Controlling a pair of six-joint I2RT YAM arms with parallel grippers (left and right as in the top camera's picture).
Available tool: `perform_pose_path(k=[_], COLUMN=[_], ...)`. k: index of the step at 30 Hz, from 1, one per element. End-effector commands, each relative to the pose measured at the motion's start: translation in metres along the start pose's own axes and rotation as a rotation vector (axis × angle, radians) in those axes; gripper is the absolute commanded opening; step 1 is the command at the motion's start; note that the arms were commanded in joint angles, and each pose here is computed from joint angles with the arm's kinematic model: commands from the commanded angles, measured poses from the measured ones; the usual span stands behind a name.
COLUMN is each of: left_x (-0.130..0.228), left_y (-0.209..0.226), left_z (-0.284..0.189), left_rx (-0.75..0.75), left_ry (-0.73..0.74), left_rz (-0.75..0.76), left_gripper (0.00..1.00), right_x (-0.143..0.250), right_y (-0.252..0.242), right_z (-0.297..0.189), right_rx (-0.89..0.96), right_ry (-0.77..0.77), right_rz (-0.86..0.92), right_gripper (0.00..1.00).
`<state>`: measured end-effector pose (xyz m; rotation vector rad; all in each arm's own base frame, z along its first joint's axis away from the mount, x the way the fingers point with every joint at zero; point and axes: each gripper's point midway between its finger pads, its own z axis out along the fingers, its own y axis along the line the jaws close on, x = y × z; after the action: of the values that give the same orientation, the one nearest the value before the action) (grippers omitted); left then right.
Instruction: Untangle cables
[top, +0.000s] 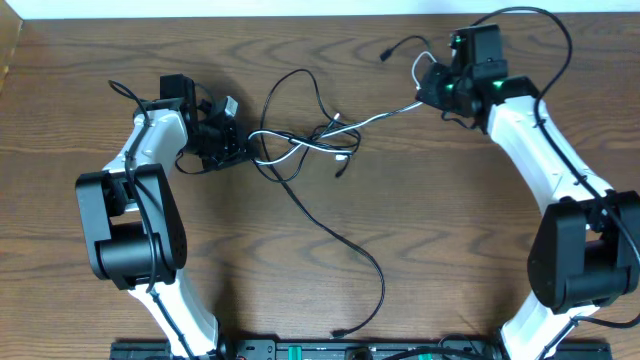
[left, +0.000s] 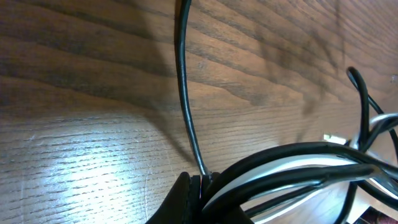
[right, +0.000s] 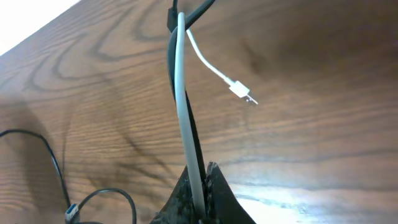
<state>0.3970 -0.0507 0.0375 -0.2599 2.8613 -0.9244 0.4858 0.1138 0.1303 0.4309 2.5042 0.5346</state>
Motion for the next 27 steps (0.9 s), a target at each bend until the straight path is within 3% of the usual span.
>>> perform_pose_path(k=[1,2,4,8,10,13,15,21,27], left_x=[-0.009,-0.009,-0.009,-0.009,-0.009,-0.009,-0.009,-0.008,-0.005], left_y=[0.006,0.006,0.006,0.005,0.005,0.005,0.005,0.002,-0.006], left_z=[-0.011,-0.011,-0.010,-0.010,-0.010,-0.010,-0.010,-0.009,-0.004], left_rx=[-0.046,-0.046,-0.046,-0.045,-0.045,-0.041,-0.041,-0.034,-0.032], left_ry=[-0.036,-0.036,-0.035,-0.035,-0.035,-0.034,-0.034,-0.030,-0.017], left_rz=[0.011,0.011,0.012,0.013,0.013,0.009,0.009,0.013,0.035], left_gripper=[0.08,0.07,0.08,0.08,0.08,0.08,0.07,0.08,0.09], right_x=[-0.025,-0.023,-0.020,-0.015,-0.011,-0.001,0.011,0.047,0.093], right_y=[-0.019,-0.022,-0.024,-0.025,-0.022,-0.008,0.000,0.042,0.074], right_z=[-0.016,-0.016,-0.015,-0.014,-0.014,-0.012,-0.011,-0.009,-0.004], right_rx=[0.033,0.041,0.050,0.058,0.044,-0.007,-0.026,-0.154,-0.207], right_ry=[-0.059,-0.051,-0.037,-0.019,0.000,0.039,0.078,0.151,0.221], right_rz=[0.061,0.065,0.063,0.044,0.043,0.032,0.006,-0.429,-0.655], right_gripper=[0.02,0.06,0.29,0.66,0.78,0.80,0.87,0.83,0.82])
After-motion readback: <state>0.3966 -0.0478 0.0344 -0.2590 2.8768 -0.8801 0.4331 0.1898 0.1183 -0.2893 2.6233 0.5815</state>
